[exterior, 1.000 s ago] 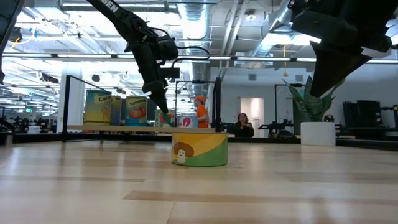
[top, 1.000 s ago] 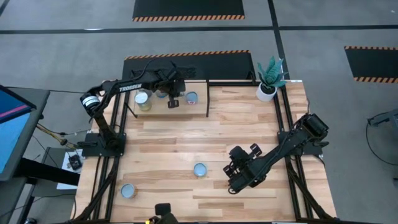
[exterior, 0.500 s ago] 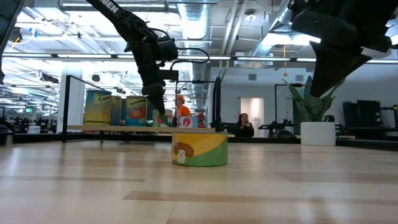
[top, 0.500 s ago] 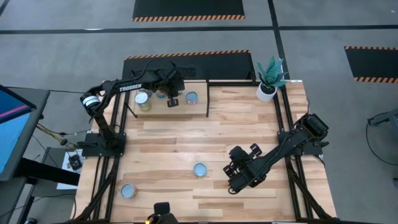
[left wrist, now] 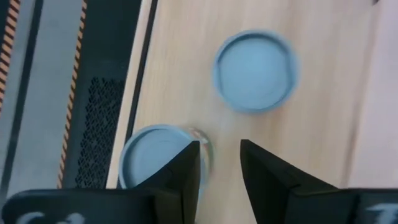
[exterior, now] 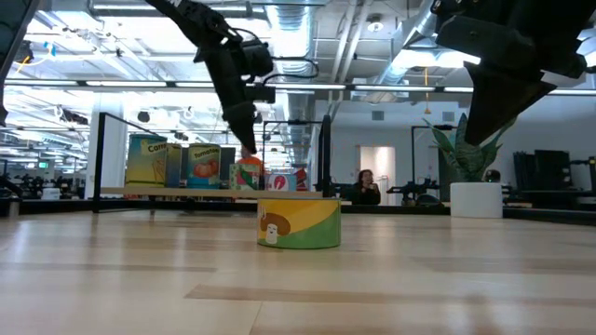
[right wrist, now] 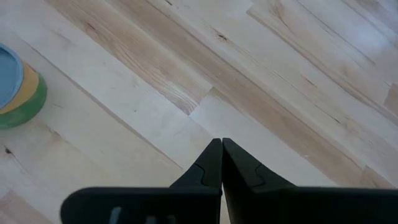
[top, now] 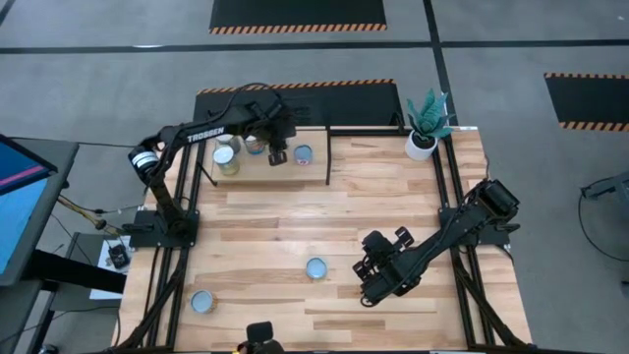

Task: Pick and place cans onto a shelf
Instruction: Adjust the tuna can on the shelf

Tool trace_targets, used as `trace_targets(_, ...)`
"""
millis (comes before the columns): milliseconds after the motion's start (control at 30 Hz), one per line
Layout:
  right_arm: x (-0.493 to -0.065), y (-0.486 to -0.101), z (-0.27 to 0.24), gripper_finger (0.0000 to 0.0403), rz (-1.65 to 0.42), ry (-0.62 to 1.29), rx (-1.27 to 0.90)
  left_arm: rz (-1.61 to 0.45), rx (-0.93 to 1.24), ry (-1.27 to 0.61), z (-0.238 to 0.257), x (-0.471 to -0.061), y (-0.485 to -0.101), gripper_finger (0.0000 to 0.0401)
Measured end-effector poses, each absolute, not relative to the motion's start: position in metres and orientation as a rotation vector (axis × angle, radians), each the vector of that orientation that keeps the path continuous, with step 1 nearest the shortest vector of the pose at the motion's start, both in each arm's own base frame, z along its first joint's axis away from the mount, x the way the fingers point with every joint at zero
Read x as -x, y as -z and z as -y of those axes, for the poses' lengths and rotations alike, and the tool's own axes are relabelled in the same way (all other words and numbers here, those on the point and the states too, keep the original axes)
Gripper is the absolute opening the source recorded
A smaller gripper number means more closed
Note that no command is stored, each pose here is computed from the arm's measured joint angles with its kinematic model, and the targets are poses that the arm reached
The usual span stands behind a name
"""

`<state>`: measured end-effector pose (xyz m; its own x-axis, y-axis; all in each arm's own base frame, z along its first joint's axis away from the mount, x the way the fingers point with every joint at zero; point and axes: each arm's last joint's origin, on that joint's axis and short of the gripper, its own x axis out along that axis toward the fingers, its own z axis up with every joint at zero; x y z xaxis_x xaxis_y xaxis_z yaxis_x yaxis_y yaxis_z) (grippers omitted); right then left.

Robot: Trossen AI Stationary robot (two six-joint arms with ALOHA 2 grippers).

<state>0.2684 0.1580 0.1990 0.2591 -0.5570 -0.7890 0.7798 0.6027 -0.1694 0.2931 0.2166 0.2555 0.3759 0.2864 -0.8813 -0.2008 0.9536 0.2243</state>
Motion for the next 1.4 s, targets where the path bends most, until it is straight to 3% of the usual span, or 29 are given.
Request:
trace_targets(133, -0.268, -0.199, -0.158, 0.0024, -0.937, 0.921, -0.276, -1.116, -0.052, -0.290, -0.206, -0.301, -0.264, 0.0105)
trace_targets(267, -0.268, -0.199, -0.158, 0.0024, -0.937, 0.921, -0.277, -1.101, 0.004, -0.124, -0.187, -0.309, -0.256, 0.0103)
trace_targets(433, -0.268, -0.199, -0.158, 0.0024, -0.936, 0.921, -0.277, -1.134, -0.081, -0.018, -0.166, -0.317, -0.244, 0.0103)
trace_targets(833, -0.269, -0.199, -0.158, 0.0024, -0.936, 0.919, -0.280, -1.003, -0.187, -0.035, -0.159, -0.327, -0.216, 0.0103)
trace_targets(1400, -0.269, -0.199, -0.160, 0.0024, -0.935, 0.911, -0.282, -1.071, -0.174, -0.043, -0.170, -0.329, -0.187, 0.0103)
